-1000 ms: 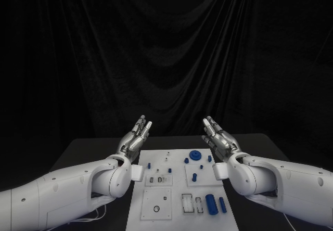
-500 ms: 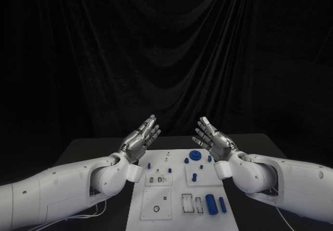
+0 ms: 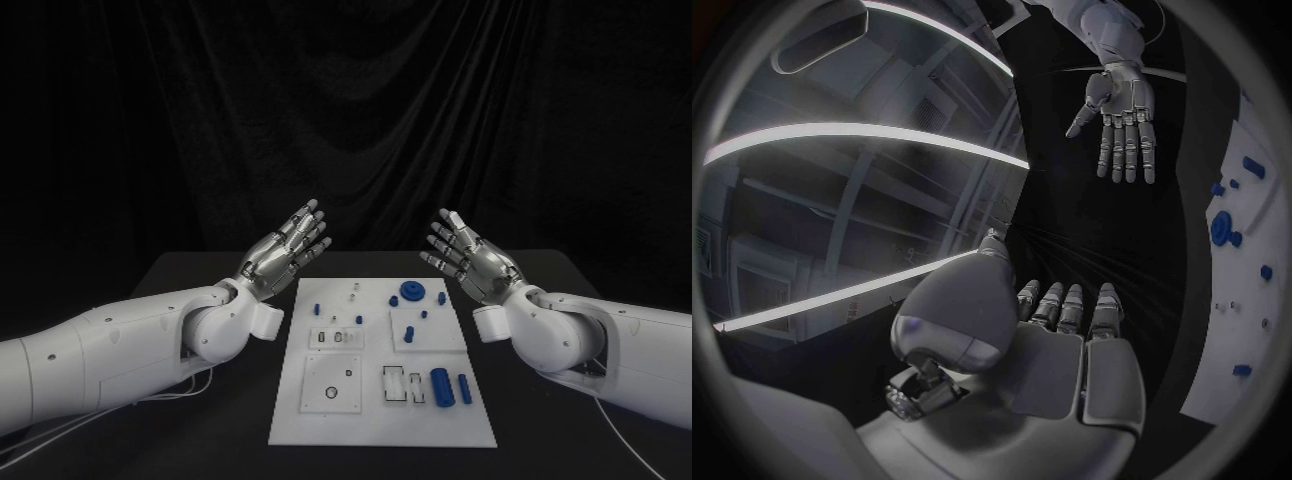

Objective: Assemble the parts on the task board

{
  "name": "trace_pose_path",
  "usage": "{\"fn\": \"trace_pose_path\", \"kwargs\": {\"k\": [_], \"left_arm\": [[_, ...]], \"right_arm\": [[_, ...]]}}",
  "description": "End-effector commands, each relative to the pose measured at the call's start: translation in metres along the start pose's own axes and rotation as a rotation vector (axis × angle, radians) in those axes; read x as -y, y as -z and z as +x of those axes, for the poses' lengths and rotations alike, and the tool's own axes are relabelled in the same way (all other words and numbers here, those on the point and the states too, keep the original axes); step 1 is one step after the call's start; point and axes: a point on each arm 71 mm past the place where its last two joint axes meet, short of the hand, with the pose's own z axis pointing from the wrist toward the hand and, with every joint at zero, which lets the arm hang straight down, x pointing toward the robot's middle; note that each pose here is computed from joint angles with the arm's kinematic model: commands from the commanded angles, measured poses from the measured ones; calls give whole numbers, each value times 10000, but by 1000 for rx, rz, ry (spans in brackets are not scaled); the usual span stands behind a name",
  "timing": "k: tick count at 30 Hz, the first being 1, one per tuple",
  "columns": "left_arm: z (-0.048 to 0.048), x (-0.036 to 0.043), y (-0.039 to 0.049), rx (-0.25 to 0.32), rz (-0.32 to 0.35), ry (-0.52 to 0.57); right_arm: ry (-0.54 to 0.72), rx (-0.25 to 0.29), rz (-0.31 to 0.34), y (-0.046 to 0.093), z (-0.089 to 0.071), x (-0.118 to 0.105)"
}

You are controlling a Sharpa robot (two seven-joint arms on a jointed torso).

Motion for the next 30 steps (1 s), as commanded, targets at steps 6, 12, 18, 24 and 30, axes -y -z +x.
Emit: {"fn": "trace_pose_path", "kwargs": {"k": [6,12,18,24,30], "left_arm": [[-53,110,97,-76,94,-160],[-137,185,209,-61,120,-220],[-208,245,293,-37,139,-248],[-252,316,381,-10,163,-271],[-239,369,439,4,177,-282]], "right_arm": [[162,-26,-44,33,-99,-164],[417,-21,-100,32,-139,-434],[722,17,-95,-18,-122,-705],[1073,17,-16,-72,-94,-958],[1508,-30,80,-112,-44,-1096]]}}
